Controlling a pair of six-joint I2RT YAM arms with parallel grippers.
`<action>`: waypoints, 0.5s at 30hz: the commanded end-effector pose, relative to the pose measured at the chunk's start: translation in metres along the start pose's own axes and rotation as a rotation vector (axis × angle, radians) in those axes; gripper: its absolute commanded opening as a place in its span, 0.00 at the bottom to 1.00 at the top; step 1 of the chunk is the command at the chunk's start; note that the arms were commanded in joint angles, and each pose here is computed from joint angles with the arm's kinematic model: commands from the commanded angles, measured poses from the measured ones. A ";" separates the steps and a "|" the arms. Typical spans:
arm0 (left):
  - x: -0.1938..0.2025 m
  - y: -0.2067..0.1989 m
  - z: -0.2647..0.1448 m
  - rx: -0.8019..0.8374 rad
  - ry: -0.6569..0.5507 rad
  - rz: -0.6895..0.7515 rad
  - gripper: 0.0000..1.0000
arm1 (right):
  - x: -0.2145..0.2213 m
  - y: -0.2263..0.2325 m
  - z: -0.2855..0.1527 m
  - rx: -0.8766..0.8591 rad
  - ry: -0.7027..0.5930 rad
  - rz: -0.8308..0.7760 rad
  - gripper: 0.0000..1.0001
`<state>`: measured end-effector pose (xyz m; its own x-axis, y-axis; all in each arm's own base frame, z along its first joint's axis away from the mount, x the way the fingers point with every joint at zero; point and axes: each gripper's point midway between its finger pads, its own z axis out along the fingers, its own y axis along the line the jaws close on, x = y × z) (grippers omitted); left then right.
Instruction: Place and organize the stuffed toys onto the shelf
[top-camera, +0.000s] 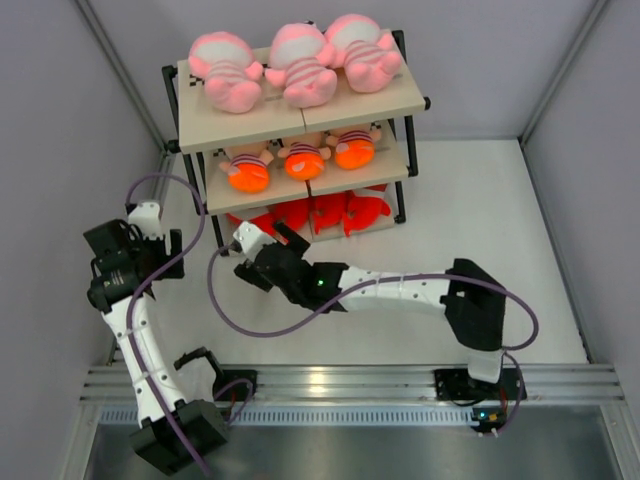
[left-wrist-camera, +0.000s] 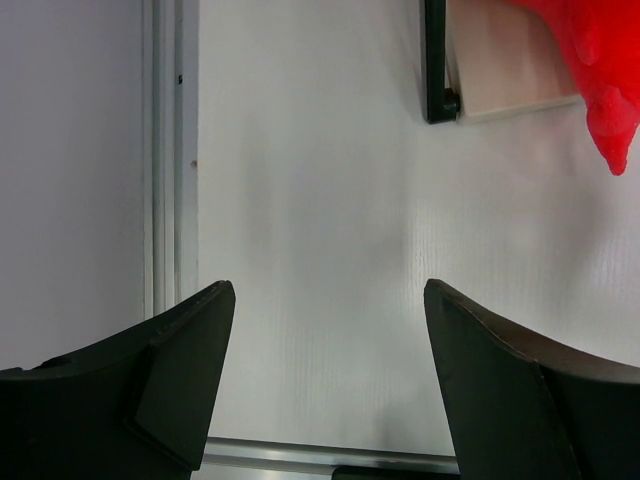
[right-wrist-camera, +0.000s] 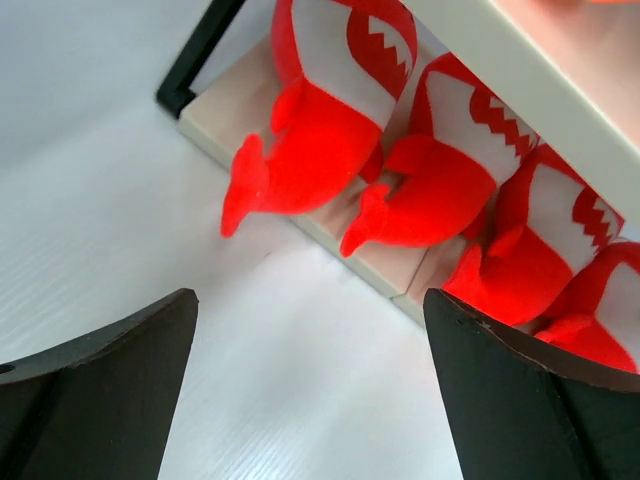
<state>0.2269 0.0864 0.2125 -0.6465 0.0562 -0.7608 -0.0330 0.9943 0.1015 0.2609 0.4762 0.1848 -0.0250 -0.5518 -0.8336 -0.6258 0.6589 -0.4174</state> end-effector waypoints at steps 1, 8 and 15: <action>0.003 -0.005 -0.001 0.020 -0.006 0.020 0.83 | -0.010 -0.005 -0.044 -0.118 -0.044 0.138 0.95; 0.014 -0.004 -0.001 0.009 0.022 0.051 0.83 | 0.060 -0.031 -0.090 -0.219 0.132 0.309 0.95; 0.038 0.004 0.003 -0.035 0.086 0.115 0.84 | 0.176 -0.116 -0.125 -0.001 0.417 0.560 0.95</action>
<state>0.2104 0.0873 0.1887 -0.6924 0.1102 -0.7130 -0.0007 0.9882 0.1535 0.2386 0.2907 0.1511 -0.4720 -0.3804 -0.7953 -0.5726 0.8182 -0.0516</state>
